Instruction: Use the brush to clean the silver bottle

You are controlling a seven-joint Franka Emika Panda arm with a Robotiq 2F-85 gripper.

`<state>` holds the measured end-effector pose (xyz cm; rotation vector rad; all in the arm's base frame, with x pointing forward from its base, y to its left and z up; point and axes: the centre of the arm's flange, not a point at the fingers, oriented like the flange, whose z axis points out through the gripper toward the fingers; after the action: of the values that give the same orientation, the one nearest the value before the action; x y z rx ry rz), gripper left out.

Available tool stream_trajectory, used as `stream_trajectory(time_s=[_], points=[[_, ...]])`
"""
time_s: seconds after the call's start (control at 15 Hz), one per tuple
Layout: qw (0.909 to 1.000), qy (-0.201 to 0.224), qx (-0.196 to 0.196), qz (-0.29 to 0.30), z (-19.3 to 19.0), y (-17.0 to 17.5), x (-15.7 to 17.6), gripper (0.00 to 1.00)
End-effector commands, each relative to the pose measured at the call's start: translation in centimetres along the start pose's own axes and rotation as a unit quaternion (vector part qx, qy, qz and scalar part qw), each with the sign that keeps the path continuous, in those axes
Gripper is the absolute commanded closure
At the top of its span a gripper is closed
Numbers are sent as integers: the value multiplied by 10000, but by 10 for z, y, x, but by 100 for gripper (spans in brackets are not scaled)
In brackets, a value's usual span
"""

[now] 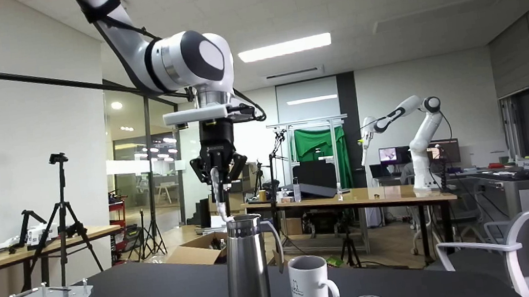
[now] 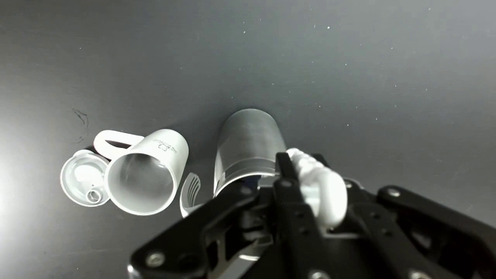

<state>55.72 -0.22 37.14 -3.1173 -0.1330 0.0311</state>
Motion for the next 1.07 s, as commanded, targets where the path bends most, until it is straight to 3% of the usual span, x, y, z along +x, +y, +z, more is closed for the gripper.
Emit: stream_trajectory(time_s=[0.0, 0.33, 0.53, 0.73, 1.0], points=[[10000, -25, -6, -45, -23, 4, 12, 96], [9996, 222, -30, -157, -95, 6, 24, 96], [9994, 305, -9, -153, -114, 13, 35, 96], [9998, 77, 150, -113, -99, 27, 47, 96], [9986, -313, 418, -20, -45, 52, 60, 96]])
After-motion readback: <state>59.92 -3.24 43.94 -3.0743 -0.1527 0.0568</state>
